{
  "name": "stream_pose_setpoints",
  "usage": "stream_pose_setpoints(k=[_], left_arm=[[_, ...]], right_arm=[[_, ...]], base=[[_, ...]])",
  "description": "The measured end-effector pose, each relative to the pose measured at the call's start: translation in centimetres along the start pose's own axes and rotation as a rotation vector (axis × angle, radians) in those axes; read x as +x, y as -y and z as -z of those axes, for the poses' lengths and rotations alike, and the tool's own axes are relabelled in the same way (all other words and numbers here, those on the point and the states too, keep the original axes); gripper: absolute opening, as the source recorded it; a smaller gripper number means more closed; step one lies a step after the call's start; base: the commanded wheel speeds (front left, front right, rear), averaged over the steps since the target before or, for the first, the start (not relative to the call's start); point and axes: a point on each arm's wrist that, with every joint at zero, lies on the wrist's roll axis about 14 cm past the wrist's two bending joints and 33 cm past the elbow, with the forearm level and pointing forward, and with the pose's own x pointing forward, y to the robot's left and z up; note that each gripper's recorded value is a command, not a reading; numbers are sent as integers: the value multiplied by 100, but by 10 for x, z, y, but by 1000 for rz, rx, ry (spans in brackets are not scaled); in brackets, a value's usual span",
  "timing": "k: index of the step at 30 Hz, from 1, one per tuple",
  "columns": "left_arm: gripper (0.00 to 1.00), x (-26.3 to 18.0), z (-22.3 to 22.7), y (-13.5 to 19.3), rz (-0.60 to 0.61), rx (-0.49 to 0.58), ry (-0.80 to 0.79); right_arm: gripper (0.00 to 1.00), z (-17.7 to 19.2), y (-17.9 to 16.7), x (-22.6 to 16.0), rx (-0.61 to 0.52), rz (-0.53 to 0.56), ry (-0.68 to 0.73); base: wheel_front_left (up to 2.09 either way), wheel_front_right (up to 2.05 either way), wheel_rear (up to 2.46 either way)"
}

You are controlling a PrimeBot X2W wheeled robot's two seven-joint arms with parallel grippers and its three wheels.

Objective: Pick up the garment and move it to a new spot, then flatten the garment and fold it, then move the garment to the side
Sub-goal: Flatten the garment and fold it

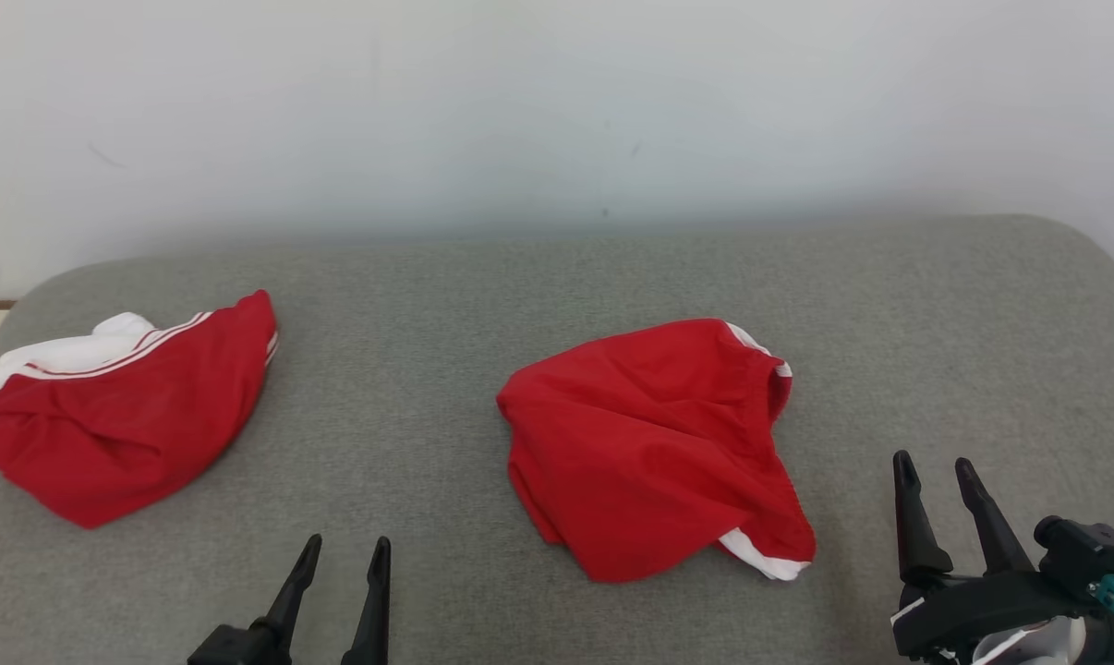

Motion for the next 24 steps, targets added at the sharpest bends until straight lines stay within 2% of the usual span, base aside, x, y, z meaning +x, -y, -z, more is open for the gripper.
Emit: stream_pose_setpoints(k=[13, 24], left_arm=[[100, 33, 53, 61, 219, -44, -153], [100, 46, 99, 100, 348, -30, -281]], right_arm=[[100, 2, 23, -13, 5, 87, -6], [100, 5, 47, -20, -2, 160, -11]], base=[[0, 0, 0], [0, 0, 0]])
